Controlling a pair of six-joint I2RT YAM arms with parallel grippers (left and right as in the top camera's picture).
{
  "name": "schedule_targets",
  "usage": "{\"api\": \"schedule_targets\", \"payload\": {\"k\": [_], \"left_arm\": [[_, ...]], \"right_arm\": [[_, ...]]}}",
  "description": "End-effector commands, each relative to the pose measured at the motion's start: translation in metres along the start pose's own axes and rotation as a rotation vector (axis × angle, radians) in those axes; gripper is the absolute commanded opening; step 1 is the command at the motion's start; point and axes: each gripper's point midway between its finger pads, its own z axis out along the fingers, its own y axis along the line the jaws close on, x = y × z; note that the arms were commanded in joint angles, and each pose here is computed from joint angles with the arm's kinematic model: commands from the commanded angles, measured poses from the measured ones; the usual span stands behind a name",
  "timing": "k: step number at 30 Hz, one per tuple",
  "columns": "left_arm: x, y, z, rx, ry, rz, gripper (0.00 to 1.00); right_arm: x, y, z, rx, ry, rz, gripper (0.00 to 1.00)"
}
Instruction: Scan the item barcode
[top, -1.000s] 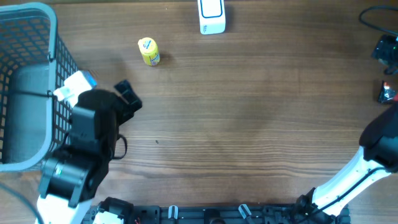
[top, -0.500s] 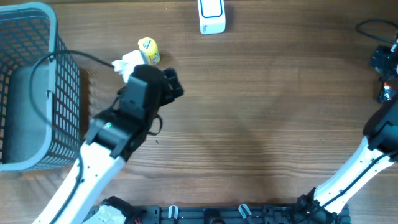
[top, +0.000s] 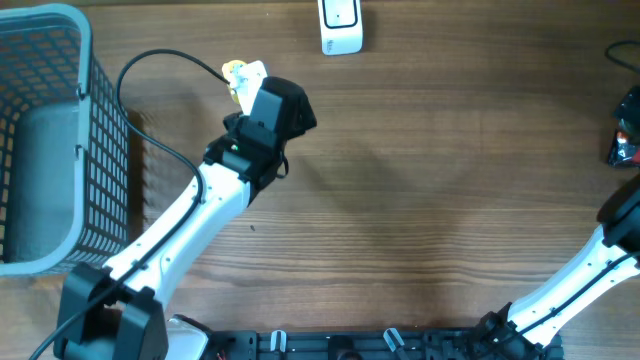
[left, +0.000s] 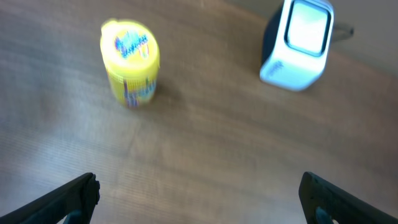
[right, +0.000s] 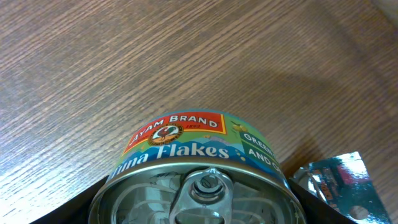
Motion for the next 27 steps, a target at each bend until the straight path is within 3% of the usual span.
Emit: {"api": "schedule_targets", "payload": {"k": [1, 7, 9, 10, 16, 27], "left_arm": [[-0.024, 0.019, 0.016, -0.039, -0.067, -0.038, 1.00], [-0.034, 0.021, 0.038, -0.001, -0.082, -0.010, 1.00], [-0.032, 0.026, 0.045, -0.015, -0.076, -0.013, 1.00], [-0.030, 0.029, 0.049, -0.021, -0.070, -0.013, 1.00], [-0.027, 0.035, 0.057, -0.023, -0.046, -0.021, 1.00], [-0.025, 0.075, 0.080, -0.106, -0.011, -0.033, 1.00]], "right_arm": [[0.003, 0.007, 0.012, -0.028, 0.010, 0.017, 0.70], [0.021, 0.007, 0.032, -0.030, 0.059, 0.017, 0.76], [0.026, 0.008, 0.037, -0.031, 0.073, 0.017, 0.87], [0.027, 0.008, 0.038, -0.031, 0.076, 0.017, 1.00], [0.030, 0.012, 0.037, -0.050, 0.089, 0.066, 1.00], [0.049, 0.070, 0.025, -0.320, 0.177, 0.069, 1.00]]}}
